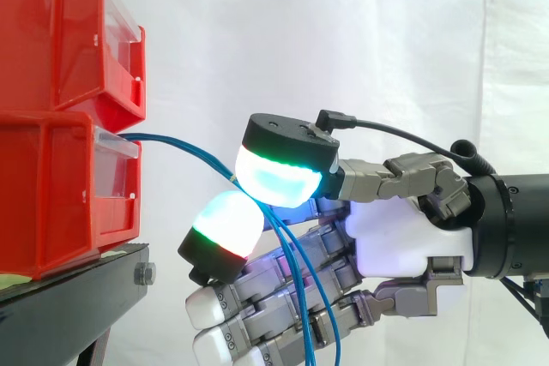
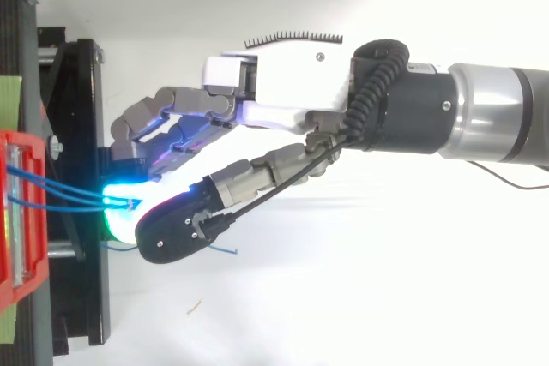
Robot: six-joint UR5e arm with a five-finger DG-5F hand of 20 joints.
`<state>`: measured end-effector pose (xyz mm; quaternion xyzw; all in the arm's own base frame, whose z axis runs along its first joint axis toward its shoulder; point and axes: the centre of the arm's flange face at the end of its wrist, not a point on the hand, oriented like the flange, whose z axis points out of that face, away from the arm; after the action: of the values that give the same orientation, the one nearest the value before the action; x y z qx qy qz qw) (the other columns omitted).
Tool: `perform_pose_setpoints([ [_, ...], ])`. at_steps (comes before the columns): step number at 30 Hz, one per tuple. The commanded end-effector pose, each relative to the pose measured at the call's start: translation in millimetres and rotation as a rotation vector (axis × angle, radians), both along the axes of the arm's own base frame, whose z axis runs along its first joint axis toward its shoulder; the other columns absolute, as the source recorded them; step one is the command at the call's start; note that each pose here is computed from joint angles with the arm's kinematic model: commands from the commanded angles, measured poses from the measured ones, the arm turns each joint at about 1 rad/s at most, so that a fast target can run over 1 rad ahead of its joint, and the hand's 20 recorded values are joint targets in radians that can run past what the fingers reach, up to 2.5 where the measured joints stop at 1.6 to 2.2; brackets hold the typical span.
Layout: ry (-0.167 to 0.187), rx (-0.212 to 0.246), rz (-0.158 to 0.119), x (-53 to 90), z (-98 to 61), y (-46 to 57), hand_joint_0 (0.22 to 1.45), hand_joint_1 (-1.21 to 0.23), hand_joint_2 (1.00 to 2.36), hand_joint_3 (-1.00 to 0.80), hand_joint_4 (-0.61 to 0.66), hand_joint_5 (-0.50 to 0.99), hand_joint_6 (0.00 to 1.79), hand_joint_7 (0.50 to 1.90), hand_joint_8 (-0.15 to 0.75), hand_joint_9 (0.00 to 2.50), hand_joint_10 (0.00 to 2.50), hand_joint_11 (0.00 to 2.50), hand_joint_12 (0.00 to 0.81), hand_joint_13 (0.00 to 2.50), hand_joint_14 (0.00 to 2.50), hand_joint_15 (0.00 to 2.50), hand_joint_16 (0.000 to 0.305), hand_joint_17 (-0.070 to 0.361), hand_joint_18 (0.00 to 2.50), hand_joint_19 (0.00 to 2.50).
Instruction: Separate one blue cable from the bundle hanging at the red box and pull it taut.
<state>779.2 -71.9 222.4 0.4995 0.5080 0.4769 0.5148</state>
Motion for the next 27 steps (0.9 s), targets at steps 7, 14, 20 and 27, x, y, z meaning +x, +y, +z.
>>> perform_pose_setpoints([
  [7,0.071,-0.022,-0.002,-5.7,12.6,-0.9,0.62,-0.74,1.01,-0.29,0.2,-0.19,0.83,1.01,0.324,0.66,0.01,0.46,0.372,0.67,0.01,0.21,0.043,0.097,0.64,0.15],
  [14,0.069,-0.055,0.0,-10.6,31.3,-1.4,0.66,-0.83,1.01,-0.4,0.19,-0.19,0.86,1.0,0.317,0.66,0.01,0.47,0.366,0.68,0.01,0.21,0.042,0.094,0.66,0.15],
  [20,0.072,-0.057,-0.002,-11.5,33.1,-1.6,0.64,-0.83,1.0,-0.5,0.21,-0.19,0.87,1.0,0.317,0.67,0.01,0.47,0.366,0.69,0.01,0.22,0.042,0.094,0.68,0.15],
  [27,0.069,-0.059,0.0,-10.9,34.0,-0.4,0.55,-0.63,1.0,-0.5,0.2,-0.19,0.85,0.99,0.322,0.68,0.01,0.48,0.373,0.7,0.01,0.23,0.043,0.098,0.69,0.16],
])
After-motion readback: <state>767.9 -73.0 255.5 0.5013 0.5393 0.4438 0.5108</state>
